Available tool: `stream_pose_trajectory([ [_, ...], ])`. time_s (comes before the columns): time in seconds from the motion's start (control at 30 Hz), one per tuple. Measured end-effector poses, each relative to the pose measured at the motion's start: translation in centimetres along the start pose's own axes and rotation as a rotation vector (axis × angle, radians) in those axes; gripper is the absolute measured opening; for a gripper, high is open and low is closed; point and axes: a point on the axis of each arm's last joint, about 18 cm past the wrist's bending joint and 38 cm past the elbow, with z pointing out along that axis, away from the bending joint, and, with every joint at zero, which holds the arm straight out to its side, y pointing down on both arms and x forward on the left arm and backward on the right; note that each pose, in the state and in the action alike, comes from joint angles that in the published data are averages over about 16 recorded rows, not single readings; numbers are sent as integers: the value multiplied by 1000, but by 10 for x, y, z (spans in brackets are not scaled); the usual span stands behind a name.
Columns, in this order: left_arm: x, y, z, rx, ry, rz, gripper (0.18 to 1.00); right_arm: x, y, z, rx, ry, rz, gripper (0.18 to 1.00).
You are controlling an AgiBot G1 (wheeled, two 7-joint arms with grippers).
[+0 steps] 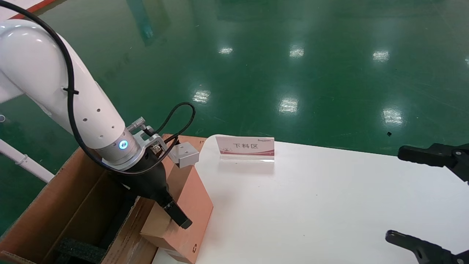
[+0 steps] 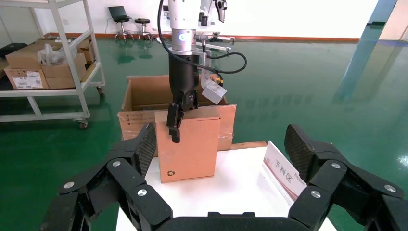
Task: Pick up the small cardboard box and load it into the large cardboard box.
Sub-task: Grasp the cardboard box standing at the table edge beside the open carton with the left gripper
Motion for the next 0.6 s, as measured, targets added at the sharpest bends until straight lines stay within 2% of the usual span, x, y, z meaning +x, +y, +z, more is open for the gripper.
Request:
stream_pose_trajectory([
  [0.3, 0, 0, 2, -4, -2, 0, 885, 0, 0, 0, 0, 0, 0, 932],
  [0.6, -1, 1, 3, -5, -4, -1, 708, 0, 0, 0, 0, 0, 0, 799],
])
